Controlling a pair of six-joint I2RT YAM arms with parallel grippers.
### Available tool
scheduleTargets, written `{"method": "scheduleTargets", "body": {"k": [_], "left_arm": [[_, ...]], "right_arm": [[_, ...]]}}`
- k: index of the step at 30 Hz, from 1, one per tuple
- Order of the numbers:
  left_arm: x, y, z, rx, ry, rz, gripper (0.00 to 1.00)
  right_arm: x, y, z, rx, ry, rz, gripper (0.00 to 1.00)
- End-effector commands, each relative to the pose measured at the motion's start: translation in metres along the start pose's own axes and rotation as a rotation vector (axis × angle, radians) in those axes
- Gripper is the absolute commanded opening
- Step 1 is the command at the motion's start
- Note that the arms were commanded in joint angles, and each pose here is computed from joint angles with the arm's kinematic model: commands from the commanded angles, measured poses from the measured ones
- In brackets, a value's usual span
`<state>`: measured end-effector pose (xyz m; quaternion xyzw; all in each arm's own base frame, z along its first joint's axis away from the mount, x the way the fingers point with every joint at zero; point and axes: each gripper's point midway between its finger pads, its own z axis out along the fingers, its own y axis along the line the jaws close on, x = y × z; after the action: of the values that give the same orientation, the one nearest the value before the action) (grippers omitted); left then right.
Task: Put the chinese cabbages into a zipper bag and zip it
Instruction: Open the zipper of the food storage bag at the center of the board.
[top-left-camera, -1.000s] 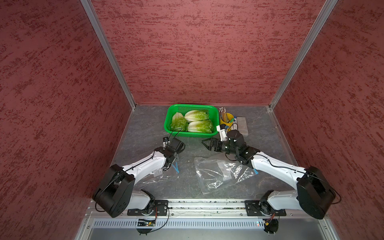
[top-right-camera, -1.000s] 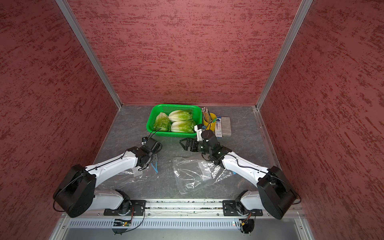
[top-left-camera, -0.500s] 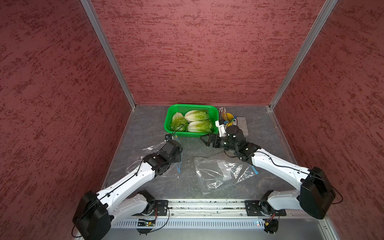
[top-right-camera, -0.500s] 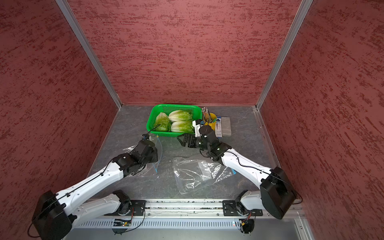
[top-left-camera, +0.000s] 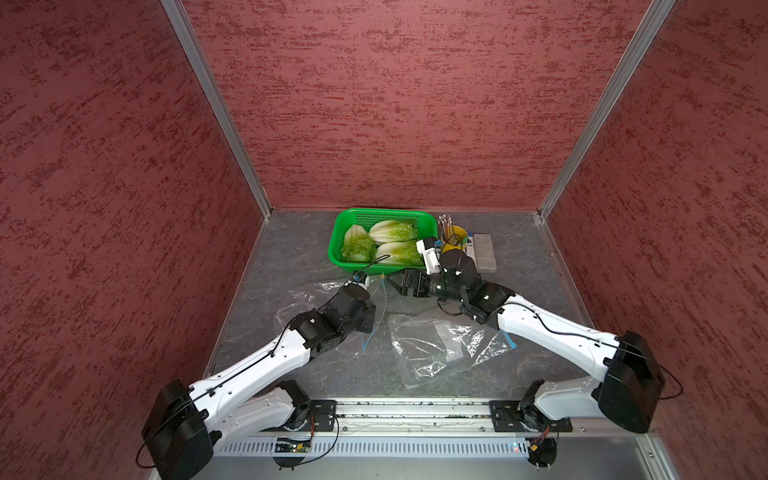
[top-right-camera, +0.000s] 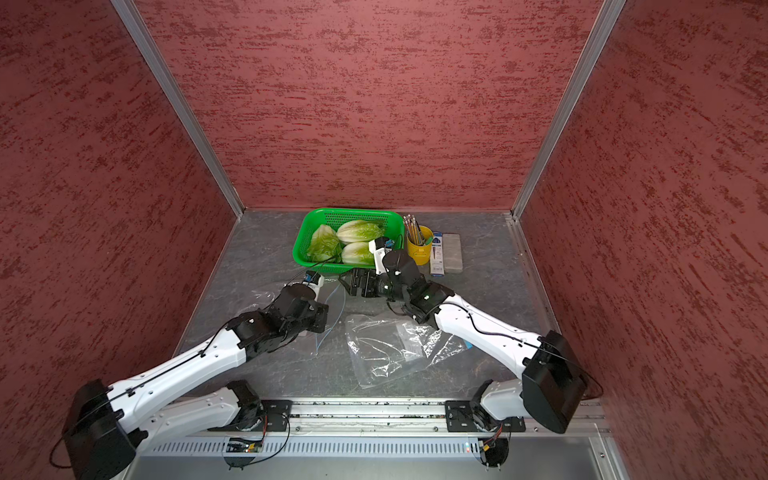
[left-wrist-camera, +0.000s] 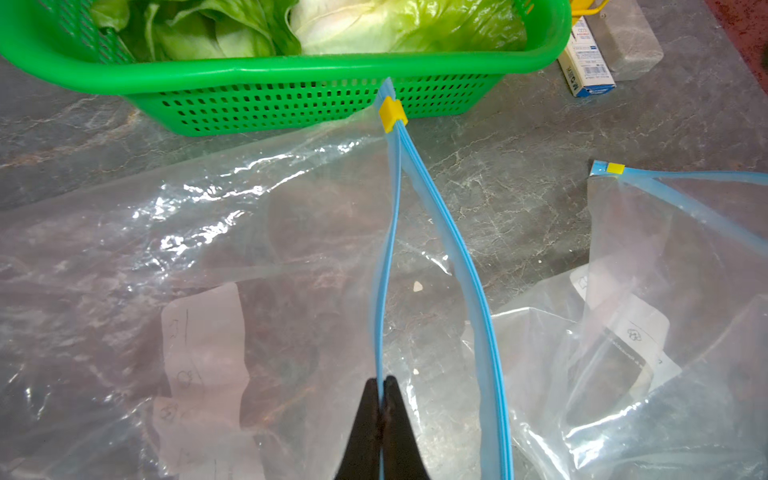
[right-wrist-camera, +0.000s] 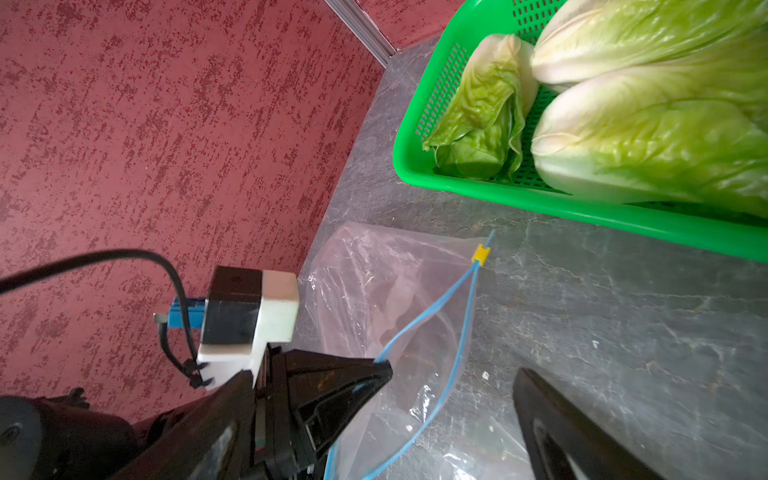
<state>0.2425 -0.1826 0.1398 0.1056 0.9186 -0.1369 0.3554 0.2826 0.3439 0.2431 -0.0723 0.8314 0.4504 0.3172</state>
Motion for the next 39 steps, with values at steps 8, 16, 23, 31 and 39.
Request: {"method": "scheduleTargets", "body": {"k": [8,16,23,31,39], "left_arm": [[-0.018,-0.01,-0.012,0.051,-0.085,0.011,0.0],[-0.029,-0.004,-0.02,0.015,-0.121,-0.018,0.0],[-0.043,0.002,-0.029,-0.024,-0.171,-0.041,0.0],[-0.073,0.013,-0.059,-0.072,-0.285,-0.065,0.0],[-0.079,0.024,-0.072,-0.134,-0.31,-0.028,0.0]], "right_arm": [[-0.002,-0.008,0.028,0.071,0.006,0.04,0.94],[0.018,-0.023,0.044,0.093,0.075,0.088,0.79],[0.047,-0.029,0.064,0.103,0.166,0.078,0.66],[0.06,-0.058,0.071,0.224,0.18,0.047,0.55],[0.054,-0.054,0.063,0.298,0.142,-0.022,0.56]]}}
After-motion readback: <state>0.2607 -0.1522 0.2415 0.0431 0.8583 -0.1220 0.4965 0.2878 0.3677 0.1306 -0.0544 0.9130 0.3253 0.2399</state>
